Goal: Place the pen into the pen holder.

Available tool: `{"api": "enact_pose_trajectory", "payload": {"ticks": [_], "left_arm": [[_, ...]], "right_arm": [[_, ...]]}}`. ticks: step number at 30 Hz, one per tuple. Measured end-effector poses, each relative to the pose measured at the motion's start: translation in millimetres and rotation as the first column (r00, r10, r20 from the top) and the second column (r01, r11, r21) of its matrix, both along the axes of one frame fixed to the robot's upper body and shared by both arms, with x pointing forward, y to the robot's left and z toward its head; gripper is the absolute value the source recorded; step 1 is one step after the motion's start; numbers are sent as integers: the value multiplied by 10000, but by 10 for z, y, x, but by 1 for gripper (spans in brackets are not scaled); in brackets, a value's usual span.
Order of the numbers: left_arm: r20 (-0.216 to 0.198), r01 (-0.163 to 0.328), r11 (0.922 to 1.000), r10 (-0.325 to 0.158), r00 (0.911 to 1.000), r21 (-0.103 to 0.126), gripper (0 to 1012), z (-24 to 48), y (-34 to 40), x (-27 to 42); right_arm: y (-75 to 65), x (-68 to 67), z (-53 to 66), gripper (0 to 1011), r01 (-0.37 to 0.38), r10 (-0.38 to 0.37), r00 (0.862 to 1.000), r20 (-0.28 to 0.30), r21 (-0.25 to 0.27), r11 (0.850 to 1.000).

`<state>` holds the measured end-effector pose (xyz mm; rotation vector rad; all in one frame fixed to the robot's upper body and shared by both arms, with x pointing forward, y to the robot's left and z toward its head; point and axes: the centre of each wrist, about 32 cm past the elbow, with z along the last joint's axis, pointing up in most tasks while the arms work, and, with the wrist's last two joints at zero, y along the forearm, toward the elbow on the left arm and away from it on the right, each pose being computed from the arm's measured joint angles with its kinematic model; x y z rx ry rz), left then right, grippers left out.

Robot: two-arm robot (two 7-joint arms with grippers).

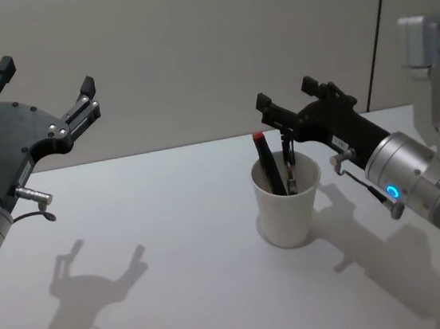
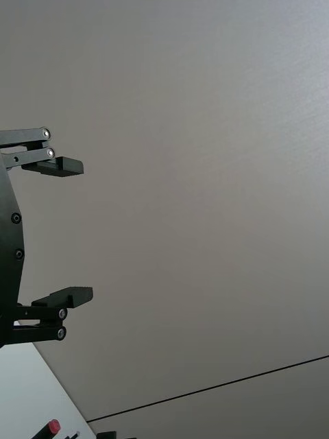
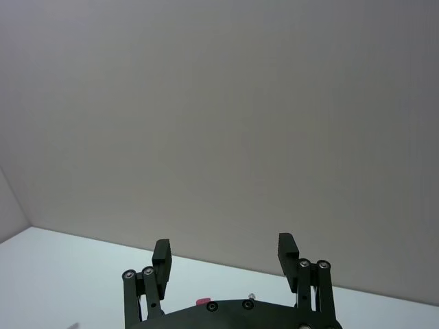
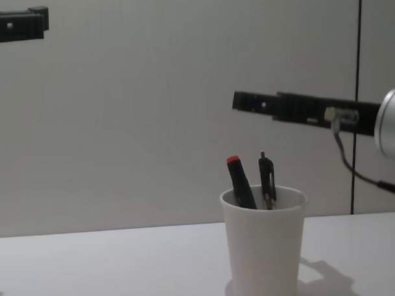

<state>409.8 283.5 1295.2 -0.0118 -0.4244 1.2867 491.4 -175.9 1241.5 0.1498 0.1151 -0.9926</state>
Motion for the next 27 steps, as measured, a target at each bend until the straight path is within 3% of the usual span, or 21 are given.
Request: {"api": "enact_pose_trajectory", "payload": {"ticks": [2, 13, 19, 27], "left_arm": [[0, 0, 10000, 0, 10000, 0, 1001, 0, 0, 0], [0, -2, 10000, 2, 10000, 0, 1001, 0, 0, 0], [1, -2, 10000, 2, 10000, 0, 1001, 0, 0, 0], [1, -1, 10000, 1, 10000, 0, 1001, 0, 0, 0]], "right_arm": [[-12, -2, 33, 998, 29, -30, 9999, 111, 77, 10000], [-155, -29, 309, 1001, 532, -592, 9922, 1098, 563, 9970], [-295, -57, 535, 1001, 991, -1152, 9757, 1861, 934, 9907], [-384, -89, 686, 1001, 1267, -1524, 9602, 2339, 1216, 9845]]}}
